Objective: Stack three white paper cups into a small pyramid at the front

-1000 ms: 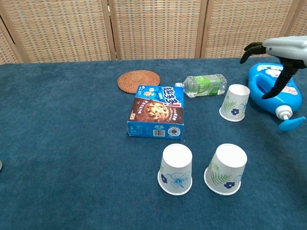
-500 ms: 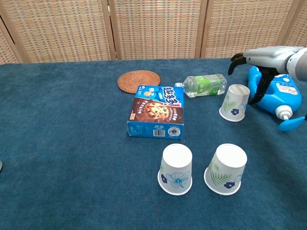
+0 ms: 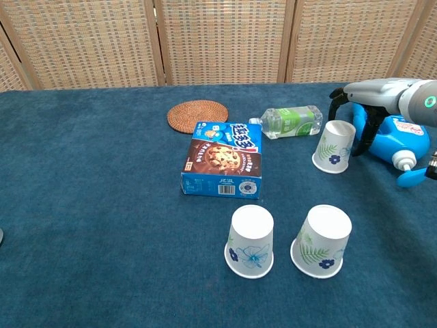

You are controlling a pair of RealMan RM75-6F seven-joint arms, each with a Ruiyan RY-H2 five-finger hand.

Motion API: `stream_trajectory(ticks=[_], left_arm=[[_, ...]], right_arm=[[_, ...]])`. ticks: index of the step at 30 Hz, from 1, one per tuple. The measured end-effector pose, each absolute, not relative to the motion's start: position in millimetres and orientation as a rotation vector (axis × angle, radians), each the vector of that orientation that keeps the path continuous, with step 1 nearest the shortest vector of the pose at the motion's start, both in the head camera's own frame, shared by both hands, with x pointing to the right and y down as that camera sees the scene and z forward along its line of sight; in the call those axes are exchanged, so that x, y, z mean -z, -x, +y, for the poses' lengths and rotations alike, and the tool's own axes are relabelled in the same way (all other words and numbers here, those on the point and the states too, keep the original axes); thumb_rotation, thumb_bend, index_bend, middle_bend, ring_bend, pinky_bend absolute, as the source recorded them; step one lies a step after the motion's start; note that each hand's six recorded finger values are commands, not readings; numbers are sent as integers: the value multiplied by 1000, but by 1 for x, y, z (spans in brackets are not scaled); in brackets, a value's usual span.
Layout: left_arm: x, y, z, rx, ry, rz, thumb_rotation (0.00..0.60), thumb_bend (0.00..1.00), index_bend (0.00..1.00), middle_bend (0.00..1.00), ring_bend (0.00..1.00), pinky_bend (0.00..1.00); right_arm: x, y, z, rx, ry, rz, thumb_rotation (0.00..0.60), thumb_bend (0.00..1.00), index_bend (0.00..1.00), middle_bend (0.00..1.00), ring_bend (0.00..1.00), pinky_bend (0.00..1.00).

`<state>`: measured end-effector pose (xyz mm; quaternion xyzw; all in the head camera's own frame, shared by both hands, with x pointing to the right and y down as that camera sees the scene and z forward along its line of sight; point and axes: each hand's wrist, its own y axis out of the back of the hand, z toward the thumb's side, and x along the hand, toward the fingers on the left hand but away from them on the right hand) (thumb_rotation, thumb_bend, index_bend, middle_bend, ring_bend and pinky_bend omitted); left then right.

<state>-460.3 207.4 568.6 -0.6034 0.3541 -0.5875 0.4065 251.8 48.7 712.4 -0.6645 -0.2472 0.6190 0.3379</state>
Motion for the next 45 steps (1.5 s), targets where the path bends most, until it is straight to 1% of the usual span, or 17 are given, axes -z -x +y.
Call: stream_trajectory(ticks=[5, 10, 15, 20, 31, 36, 41, 45], left_arm=[[-570, 459, 208, 1479, 1528, 888, 600, 243, 94, 0, 0, 0], [-569, 460, 207, 1475, 1528, 894, 600, 243, 97, 0, 0, 0], [-570, 460, 207, 1475, 1528, 894, 600, 244, 98, 0, 0, 0], [-570, 461, 206, 1477, 1528, 895, 600, 244, 98, 0, 0, 0], [-569, 460, 206, 1469, 1528, 900, 600, 244, 98, 0, 0, 0], [-568, 460, 206, 1467, 1527, 901, 600, 244, 98, 0, 0, 0], [-565, 460, 207, 1457, 1524, 908, 600, 245, 98, 0, 0, 0], [-563, 460, 208, 1456, 1524, 911, 600, 244, 98, 0, 0, 0]], right_arm=[[-715, -249, 49, -1593, 1736, -663, 600, 130, 501, 17, 0, 181], [-716, -249, 47, -1572, 1726, -675, 600, 136, 556, 52, 0, 196], [-715, -247, 47, -1559, 1728, -672, 600, 137, 572, 64, 0, 196], [-707, -243, 44, -1533, 1725, -675, 600, 138, 574, 67, 0, 196], [-674, -228, 38, -1431, 1712, -651, 600, 139, 579, 67, 0, 195], [-659, -212, 49, -1355, 1754, -615, 600, 138, 582, 67, 0, 194], [-639, -182, 79, -1202, 1859, -539, 600, 139, 587, 71, 0, 193], [-622, -167, 101, -1109, 1919, -491, 600, 139, 591, 79, 0, 193]])
